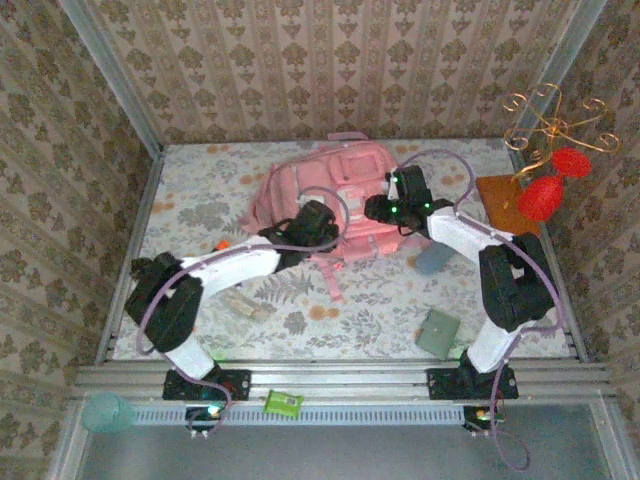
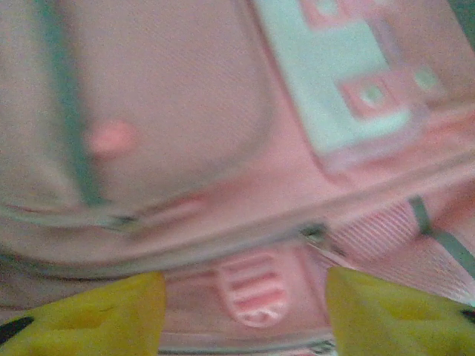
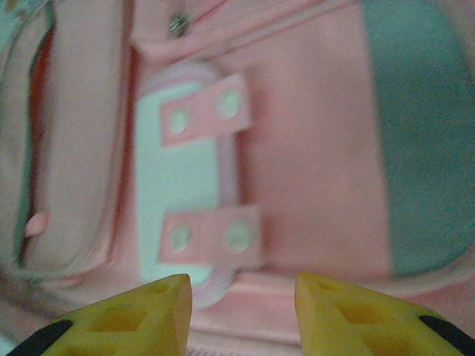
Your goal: Pack books, pencil case, and school supplies into a backpack
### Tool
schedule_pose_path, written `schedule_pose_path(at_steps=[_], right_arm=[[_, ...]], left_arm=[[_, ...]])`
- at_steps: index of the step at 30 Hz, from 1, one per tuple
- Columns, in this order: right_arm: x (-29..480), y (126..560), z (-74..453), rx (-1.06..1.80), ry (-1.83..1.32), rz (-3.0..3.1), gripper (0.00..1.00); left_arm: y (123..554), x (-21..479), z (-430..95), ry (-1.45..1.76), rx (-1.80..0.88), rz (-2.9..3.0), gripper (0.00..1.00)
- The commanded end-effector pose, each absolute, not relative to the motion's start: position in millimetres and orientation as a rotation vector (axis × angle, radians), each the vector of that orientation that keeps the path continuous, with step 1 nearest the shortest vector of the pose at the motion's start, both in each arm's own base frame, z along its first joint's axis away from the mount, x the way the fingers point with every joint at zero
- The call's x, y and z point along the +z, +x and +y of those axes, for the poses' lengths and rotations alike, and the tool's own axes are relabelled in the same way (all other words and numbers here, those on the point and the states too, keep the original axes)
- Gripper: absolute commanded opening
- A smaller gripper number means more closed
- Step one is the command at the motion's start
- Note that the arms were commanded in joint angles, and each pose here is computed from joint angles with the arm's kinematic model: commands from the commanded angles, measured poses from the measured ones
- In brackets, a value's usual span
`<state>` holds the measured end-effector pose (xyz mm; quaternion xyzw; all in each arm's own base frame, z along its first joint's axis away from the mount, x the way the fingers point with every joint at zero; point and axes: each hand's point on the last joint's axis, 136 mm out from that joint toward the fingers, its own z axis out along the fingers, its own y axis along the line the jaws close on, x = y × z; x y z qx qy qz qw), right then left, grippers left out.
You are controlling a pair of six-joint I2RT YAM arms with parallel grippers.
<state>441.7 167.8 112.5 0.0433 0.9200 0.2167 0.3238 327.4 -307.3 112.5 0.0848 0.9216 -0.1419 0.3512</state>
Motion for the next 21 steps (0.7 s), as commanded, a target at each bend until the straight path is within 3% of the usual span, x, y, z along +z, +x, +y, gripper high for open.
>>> schedule_pose_path(at_steps=[1,12,21], right_arm=[[91,448,157,0.515,0.119,2.463,0.42],[72,447,159,0.54,0.137,2.492,0.42],[69,443,159,0.554,0.142,2.495,0.42]], left_arm=[[319,102,-342,0.186,-0.516,2.46,0.54],[322,73,-369,0.198,-0.512,2.527,0.38],[323,54,-361,0.133,-0.465,2.555,0.36]])
